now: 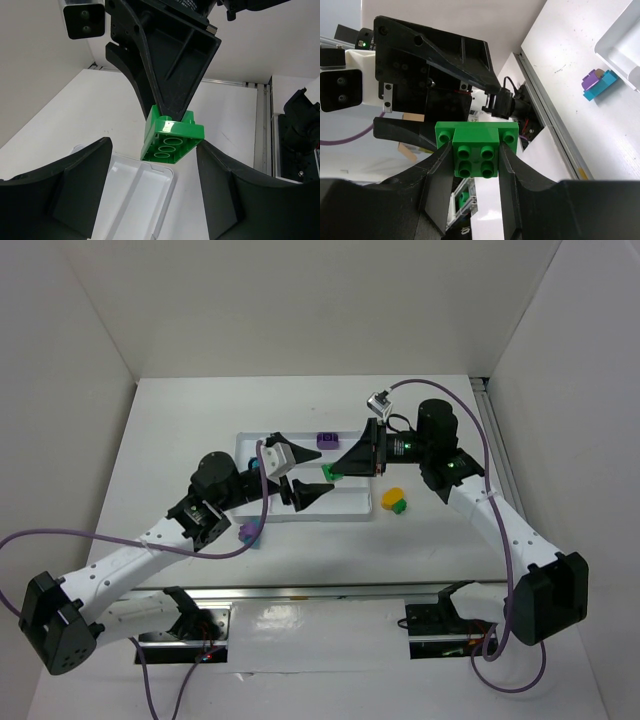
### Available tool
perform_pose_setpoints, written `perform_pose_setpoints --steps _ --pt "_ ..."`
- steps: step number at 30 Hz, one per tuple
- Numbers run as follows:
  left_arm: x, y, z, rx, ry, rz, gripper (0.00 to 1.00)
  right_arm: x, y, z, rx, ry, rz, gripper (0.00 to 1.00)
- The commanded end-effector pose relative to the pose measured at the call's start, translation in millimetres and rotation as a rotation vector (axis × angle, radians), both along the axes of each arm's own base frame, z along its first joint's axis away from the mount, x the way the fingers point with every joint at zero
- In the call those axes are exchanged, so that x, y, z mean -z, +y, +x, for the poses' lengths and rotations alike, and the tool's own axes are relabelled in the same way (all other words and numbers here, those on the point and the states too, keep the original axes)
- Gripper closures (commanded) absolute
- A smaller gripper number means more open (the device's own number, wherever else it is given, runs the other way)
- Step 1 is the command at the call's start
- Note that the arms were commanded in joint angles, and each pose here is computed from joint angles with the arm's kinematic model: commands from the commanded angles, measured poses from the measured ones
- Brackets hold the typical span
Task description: Sort the legos into containers by color
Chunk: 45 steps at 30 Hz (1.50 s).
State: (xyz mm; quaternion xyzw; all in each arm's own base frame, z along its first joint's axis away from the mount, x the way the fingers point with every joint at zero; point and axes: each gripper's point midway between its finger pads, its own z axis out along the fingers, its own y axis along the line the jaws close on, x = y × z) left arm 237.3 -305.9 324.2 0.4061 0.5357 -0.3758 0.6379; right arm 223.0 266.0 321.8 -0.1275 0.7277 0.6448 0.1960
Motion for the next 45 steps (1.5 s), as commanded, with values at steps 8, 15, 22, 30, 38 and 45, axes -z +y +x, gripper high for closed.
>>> perform_pose_setpoints --steps 8,15,22,30,38,45 --pt "-38 -5 -15 0.076 -0.066 -0.091 0.23 -7 -1 1 -0.022 -0.049 0.015 0.74" --pt "-43 -13 -17 0.110 -0.065 -0.096 0.31 -7 -1 2 -0.015 -0.062 0.007 0.74" --pt "-47 -13 -17 0.111 -0.072 -0.101 0.48 -3 -1 2 -0.015 -0.054 0.004 0.74" --pt "-37 -12 -8 0.070 -0.019 -0.068 0.98 -8 -5 5 0.018 -0.053 0.030 0.74" --pt "-41 -6 -6 0.030 -0.037 -0.065 1.00 -4 -15 9 0.049 -0.033 0.041 0.78" --pt "-26 1 -7 0.013 -0.047 0.008 1.00 -4 -42 18 0.110 -0.033 0.050 0.79"
